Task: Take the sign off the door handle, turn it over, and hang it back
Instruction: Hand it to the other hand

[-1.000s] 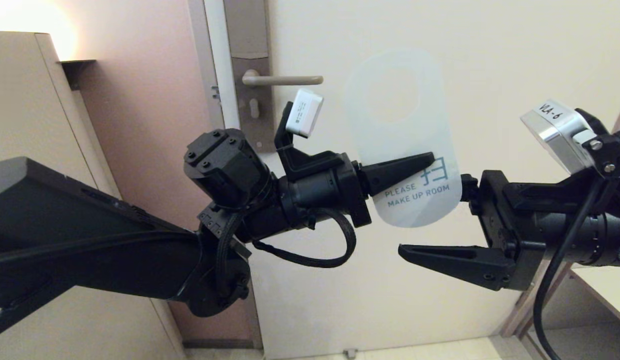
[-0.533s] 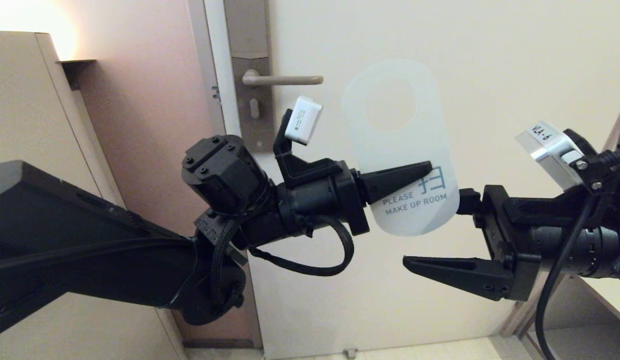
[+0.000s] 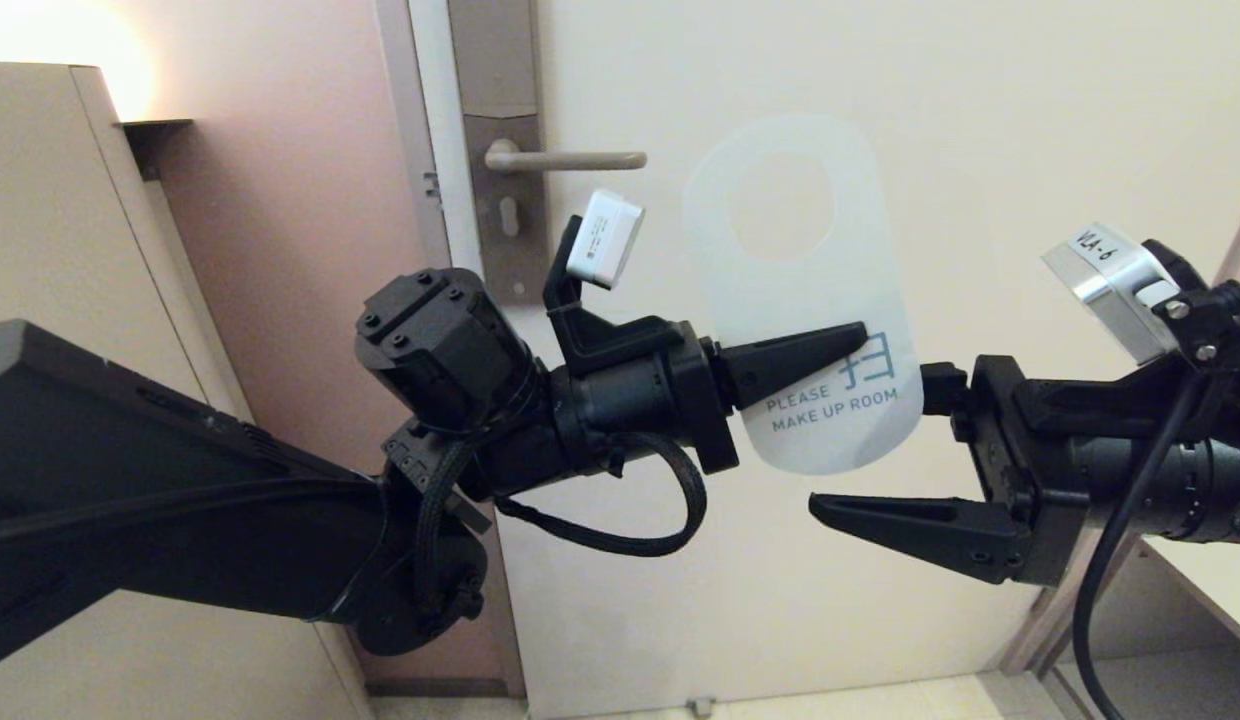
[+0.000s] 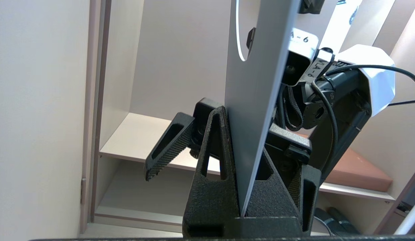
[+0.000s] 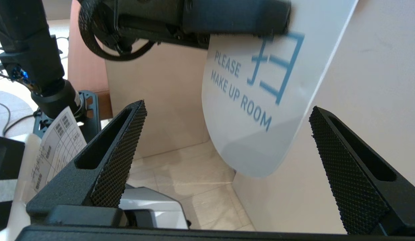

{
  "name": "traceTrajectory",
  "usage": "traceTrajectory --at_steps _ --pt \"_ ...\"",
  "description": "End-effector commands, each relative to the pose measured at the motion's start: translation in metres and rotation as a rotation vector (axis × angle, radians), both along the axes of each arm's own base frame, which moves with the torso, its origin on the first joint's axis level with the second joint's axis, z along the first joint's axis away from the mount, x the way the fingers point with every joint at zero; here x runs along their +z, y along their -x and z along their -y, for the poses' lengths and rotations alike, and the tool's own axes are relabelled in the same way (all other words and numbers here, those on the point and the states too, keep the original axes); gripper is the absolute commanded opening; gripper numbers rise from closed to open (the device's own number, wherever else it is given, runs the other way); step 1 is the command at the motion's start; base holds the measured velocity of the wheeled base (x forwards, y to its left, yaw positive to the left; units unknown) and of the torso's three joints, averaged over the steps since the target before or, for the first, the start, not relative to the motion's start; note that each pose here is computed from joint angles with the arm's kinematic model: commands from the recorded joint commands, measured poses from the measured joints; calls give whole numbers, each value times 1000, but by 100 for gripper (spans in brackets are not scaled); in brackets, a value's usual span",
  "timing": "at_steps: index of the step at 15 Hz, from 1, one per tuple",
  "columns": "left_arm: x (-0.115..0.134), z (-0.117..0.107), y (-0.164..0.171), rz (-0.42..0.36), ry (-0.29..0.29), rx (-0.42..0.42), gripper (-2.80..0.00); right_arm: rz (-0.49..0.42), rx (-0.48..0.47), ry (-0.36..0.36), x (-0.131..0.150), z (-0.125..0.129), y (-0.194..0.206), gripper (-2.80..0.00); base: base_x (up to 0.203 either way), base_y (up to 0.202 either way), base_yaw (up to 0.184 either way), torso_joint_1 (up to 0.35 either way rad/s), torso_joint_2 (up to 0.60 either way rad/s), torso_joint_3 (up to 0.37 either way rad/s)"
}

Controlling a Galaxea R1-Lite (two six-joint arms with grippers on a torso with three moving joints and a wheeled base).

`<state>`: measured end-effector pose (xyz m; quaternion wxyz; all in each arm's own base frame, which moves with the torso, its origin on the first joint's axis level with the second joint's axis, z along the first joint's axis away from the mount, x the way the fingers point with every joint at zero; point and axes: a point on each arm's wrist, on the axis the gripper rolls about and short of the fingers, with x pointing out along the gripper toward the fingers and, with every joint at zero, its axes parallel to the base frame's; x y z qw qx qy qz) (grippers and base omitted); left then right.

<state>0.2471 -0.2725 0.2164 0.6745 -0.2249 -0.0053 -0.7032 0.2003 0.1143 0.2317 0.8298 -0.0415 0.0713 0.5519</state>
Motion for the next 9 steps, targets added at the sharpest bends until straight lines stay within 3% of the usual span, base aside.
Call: traceTrajectory --at_steps 1,9 --pt "1 0 1 5 6 -5 -280 9 5 -5 2 0 0 0 0 0 0 0 0 0" --pt "1 3 5 13 9 -13 -280 18 2 -7 4 1 2 0 0 0 0 0 0 0"
